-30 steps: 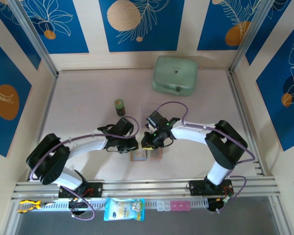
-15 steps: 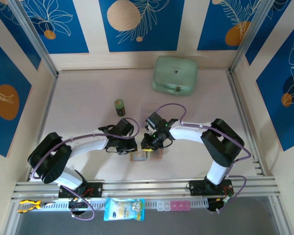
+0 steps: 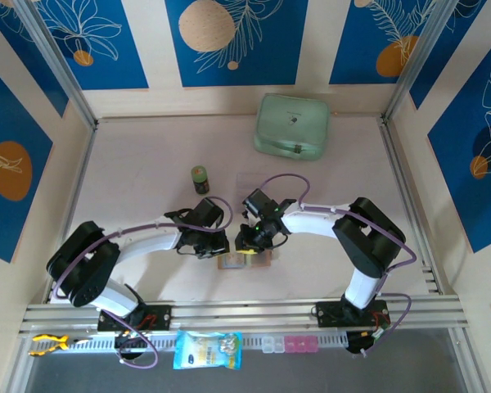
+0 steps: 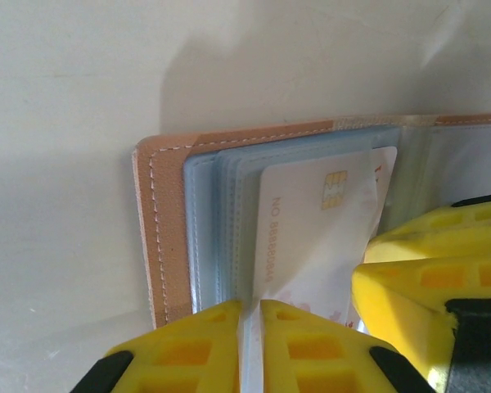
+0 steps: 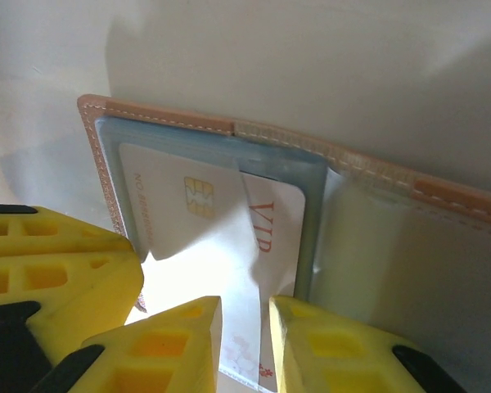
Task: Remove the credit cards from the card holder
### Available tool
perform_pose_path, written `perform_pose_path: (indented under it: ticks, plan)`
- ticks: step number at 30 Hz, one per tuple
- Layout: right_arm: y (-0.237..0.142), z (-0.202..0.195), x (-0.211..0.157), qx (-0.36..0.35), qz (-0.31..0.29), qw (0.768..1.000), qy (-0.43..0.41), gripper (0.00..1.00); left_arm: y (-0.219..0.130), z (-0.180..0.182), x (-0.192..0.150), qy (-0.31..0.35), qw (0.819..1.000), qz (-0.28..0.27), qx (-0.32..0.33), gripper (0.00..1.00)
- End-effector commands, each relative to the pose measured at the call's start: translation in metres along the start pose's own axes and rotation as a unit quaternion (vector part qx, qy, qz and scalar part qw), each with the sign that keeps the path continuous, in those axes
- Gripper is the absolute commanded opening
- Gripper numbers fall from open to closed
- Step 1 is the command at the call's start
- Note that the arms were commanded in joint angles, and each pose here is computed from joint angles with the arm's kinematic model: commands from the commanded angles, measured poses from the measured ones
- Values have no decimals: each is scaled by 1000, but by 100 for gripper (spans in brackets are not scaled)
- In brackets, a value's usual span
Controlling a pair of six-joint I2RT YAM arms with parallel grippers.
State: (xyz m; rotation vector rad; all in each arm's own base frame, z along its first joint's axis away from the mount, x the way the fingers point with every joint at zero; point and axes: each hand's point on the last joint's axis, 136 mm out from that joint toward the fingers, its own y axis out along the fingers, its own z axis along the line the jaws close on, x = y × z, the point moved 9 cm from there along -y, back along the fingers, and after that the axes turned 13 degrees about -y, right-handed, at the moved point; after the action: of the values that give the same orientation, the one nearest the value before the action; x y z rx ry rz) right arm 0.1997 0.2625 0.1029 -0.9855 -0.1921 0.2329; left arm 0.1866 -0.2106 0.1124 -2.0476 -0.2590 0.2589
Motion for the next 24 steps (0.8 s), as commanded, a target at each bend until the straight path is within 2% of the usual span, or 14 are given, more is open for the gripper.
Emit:
perform_pose_path:
  ticks: [1,15,24]
  plan:
    - [-4,-4,-7,-41,14,999,2,25,0,-2,3,5,1000,1,11,13]
    - [-21,6,-5,-31,-12,999,-16,26,-5,-12,4,13,1000,3,-14,13]
    - [-24,-2,-8,-19,-17,1000,1,26,2,-23,-1,27,999,19,-27,10]
